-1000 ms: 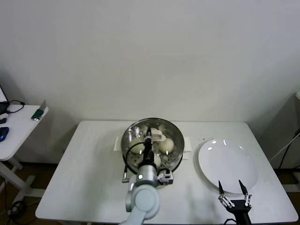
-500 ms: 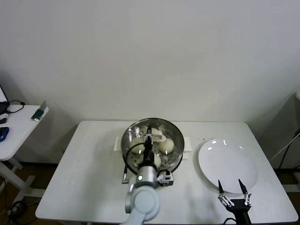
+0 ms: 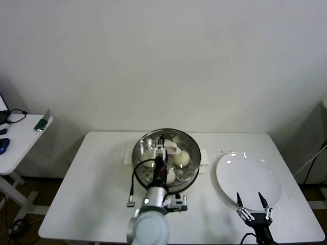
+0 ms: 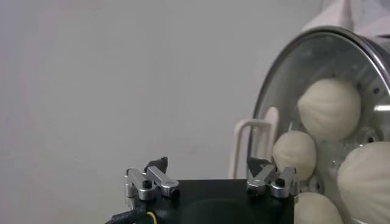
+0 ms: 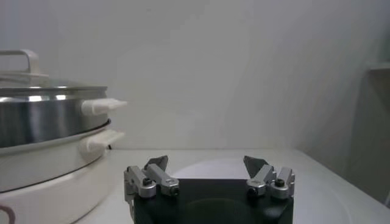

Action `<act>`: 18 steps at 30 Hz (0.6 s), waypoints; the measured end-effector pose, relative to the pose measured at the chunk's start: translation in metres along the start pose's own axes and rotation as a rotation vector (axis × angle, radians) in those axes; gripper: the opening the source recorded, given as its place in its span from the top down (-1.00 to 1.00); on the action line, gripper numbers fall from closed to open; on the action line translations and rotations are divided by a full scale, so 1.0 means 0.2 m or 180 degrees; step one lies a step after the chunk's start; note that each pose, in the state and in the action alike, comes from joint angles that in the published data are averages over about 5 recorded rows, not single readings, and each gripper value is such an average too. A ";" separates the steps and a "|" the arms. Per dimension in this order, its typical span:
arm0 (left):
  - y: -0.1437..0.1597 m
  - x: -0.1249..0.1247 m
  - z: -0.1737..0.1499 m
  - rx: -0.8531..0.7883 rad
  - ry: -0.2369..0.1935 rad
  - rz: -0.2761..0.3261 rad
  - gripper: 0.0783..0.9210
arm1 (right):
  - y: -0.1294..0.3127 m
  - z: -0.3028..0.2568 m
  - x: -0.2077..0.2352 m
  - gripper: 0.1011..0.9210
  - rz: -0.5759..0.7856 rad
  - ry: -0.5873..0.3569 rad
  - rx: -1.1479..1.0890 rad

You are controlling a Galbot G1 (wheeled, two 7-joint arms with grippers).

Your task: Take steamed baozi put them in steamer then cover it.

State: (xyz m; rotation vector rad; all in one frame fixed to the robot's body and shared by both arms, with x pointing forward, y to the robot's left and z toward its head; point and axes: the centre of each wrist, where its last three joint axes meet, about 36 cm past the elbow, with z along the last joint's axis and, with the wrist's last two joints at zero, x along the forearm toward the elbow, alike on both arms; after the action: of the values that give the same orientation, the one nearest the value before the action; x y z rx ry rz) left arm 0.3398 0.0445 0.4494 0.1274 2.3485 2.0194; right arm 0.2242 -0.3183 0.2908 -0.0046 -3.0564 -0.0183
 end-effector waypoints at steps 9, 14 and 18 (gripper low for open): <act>0.07 0.12 0.20 0.0623 -0.0151 -0.0078 -0.77 | 0.01 -0.02 -0.03 -0.76 0.0017 -0.0052 -0.0069; 0.08 0.15 0.38 0.1183 -0.0119 -0.0130 -0.77 | 0.01 -0.02 -0.05 -0.76 0.0052 -0.0115 -0.0085; 0.08 0.16 0.58 0.1748 0.0006 -0.0093 -0.77 | 0.01 -0.01 -0.07 -0.76 0.0065 -0.0163 -0.0093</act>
State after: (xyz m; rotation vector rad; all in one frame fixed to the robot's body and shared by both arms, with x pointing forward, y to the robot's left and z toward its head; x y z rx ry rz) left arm 0.3188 0.1649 0.4492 0.1047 2.8152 1.3087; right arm 0.2375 -0.3162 0.2923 -0.0389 -3.1068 -0.0623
